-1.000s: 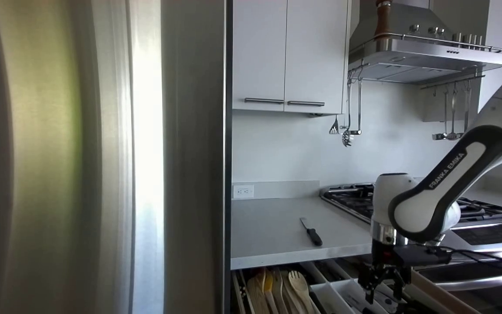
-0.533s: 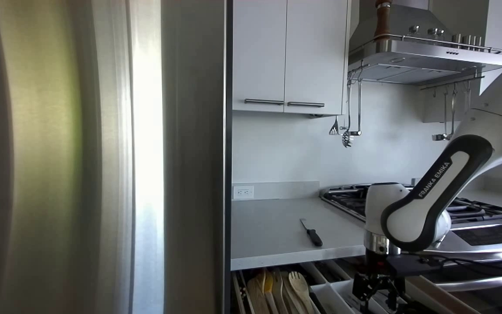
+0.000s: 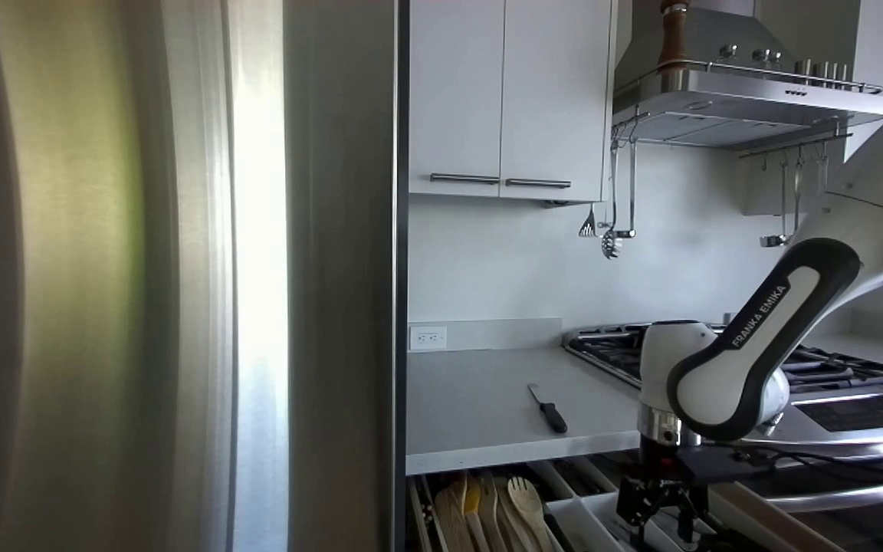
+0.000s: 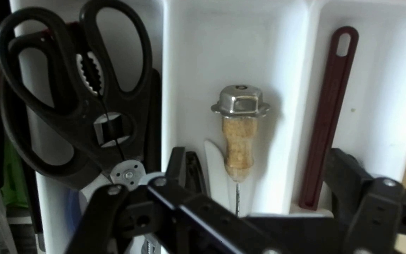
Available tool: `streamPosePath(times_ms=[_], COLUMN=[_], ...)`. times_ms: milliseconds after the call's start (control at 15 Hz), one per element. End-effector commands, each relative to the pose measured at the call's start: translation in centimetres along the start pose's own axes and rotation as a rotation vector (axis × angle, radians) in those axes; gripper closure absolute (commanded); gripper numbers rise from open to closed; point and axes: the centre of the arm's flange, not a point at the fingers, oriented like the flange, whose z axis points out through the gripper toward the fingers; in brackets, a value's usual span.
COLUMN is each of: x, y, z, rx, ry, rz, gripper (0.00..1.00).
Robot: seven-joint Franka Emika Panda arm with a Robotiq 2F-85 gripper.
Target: Move the skewer from the drawer to the countertop
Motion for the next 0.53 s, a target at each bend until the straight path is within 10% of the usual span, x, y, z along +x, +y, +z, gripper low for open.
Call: streamPosePath(times_ms=[0,467], x=[1.1,1.8], y=[-0.2,0.9], z=[1.8,3.5], rx=[0.007,0.020], ry=[0.013,0.022], rz=[-0.012,0.021], gripper=[0.16,0.43])
